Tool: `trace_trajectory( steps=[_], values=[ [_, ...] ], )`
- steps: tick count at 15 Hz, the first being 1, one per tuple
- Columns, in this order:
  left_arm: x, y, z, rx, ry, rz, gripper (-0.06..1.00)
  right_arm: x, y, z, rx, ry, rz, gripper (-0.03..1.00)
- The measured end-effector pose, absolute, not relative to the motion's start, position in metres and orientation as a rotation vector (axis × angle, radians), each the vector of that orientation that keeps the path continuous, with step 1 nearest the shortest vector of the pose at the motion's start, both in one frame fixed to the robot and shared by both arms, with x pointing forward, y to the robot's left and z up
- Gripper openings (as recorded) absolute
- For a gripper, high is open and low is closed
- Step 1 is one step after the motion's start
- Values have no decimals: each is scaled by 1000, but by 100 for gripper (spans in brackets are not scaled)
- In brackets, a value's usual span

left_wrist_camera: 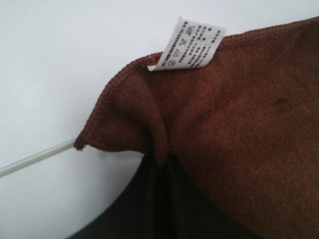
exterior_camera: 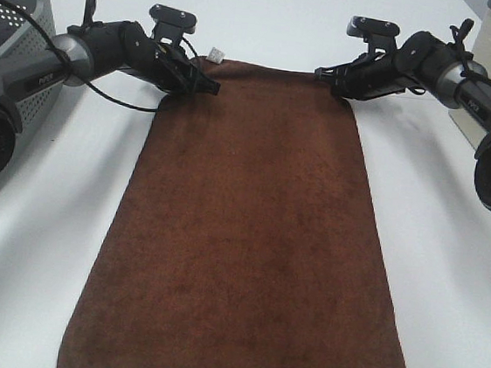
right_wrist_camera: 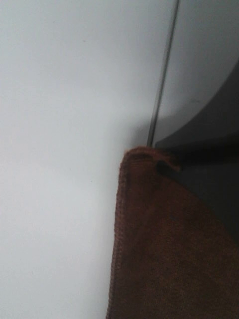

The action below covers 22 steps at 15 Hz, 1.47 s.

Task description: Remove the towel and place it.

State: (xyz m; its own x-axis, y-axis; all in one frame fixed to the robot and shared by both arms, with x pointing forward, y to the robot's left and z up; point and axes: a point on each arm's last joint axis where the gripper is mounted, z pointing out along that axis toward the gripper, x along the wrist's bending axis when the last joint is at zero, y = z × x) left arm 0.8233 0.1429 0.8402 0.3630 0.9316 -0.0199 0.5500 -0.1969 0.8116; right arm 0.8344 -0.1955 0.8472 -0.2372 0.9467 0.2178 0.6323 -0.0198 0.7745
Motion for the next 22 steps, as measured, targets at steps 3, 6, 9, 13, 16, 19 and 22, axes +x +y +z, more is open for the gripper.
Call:
trace_trajectory(
  steps=[3, 6, 9, 13, 16, 19, 22],
  values=[
    [824, 143, 841, 1858, 1287, 648, 0, 835, -195, 848, 1646, 1871, 1162, 1],
    [824, 143, 837, 1858, 1290, 648, 0, 835, -195, 849, 1641, 1874, 1165, 1],
    [824, 143, 834, 1846, 1293, 650, 4, 835, -195, 849, 1633, 1879, 1164, 3],
    [825, 143, 834, 1842, 1290, 657, 22, 835, -195, 849, 1631, 1878, 1164, 30],
    [825, 144, 834, 1856, 1274, 684, 35, 836, -196, 850, 1619, 1860, 1170, 52],
    [828, 146, 837, 1853, 1235, 754, 56, 840, -203, 853, 1600, 1808, 1174, 58],
    [828, 146, 838, 1852, 1226, 768, 60, 842, -211, 853, 1601, 1786, 1168, 59]
  ],
)
